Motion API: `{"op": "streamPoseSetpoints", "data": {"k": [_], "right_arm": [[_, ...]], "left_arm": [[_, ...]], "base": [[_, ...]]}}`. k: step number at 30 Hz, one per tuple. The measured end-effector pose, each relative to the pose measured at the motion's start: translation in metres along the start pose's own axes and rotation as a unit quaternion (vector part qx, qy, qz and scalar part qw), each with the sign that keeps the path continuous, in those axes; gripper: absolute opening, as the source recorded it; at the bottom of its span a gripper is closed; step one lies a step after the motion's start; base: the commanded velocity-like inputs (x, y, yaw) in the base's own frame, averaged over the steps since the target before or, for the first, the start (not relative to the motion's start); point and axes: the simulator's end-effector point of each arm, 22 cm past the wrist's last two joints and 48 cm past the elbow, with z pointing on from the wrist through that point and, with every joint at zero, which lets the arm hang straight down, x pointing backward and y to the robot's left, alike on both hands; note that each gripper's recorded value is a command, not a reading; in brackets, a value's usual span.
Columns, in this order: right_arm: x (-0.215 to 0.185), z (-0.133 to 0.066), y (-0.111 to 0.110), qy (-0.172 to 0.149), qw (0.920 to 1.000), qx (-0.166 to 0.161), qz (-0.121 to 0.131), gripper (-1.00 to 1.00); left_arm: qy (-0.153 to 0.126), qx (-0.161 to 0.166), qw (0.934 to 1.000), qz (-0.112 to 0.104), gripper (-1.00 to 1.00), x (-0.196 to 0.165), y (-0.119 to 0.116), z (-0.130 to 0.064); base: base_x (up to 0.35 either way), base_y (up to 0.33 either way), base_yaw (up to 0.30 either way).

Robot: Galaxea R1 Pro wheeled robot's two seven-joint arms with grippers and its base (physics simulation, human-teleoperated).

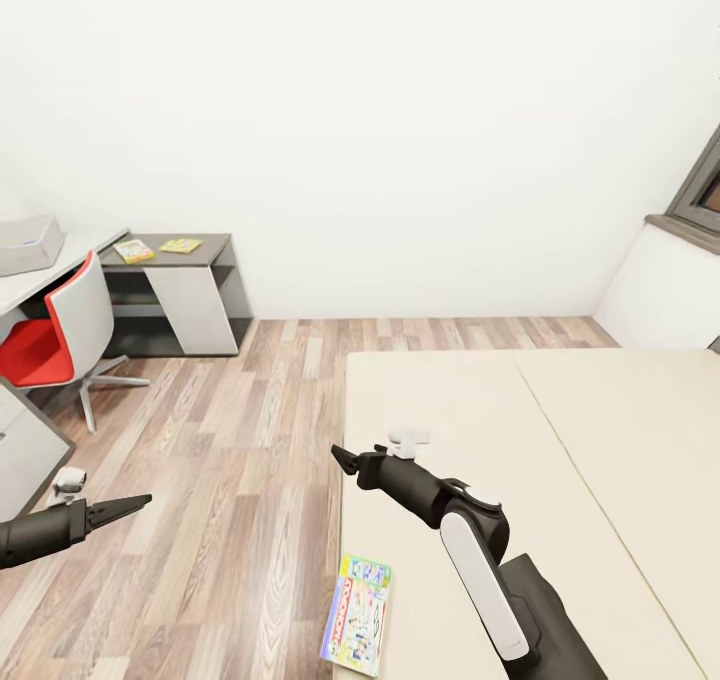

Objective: Put all the toys in the child's room - the three board games (two on the bed and one on the table), the two jigsaw puzzles on the table, and the tennis ball on the table - inside the toy box on the table in the child's room.

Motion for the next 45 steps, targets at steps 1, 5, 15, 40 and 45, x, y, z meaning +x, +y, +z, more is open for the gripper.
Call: {"op": "streamPoseSetpoints", "data": {"k": [1,5,15,40,45], "right_arm": [[-0.001,0.0,0.001,-0.001,1.0,0.0,-0.001,1.0],[-0.003,-0.002,0.003,-0.003,1.0,-0.001,-0.002,1.0],[-0.009,-0.005,0.008,-0.009,0.9999,-0.004,-0.008,1.0],[-0.024,-0.015,0.022,-0.025,0.9995,-0.008,-0.021,1.0],[-0.027,-0.017,0.024,-0.028,0.9993,-0.009,-0.023,1.0]], "left_arm": [[-0.001,0.0,1.0,0.001,1.0,0.0,-0.001,0.0],[-0.002,0.001,1.0,0.003,1.0,-0.002,-0.003,-0.001],[-0.007,0.004,0.9999,0.009,1.0,-0.005,-0.009,-0.004],[-0.019,0.01,0.9995,0.025,1.0,-0.014,-0.024,-0.012],[-0.021,0.012,0.9993,0.028,1.0,-0.016,-0.027,-0.014]], "base": [[0.0,0.0,0.0],[0.0,0.0,0.0],[0.0,0.0,0.0],[0.0,0.0,0.0],[0.0,0.0,0.0]]}}
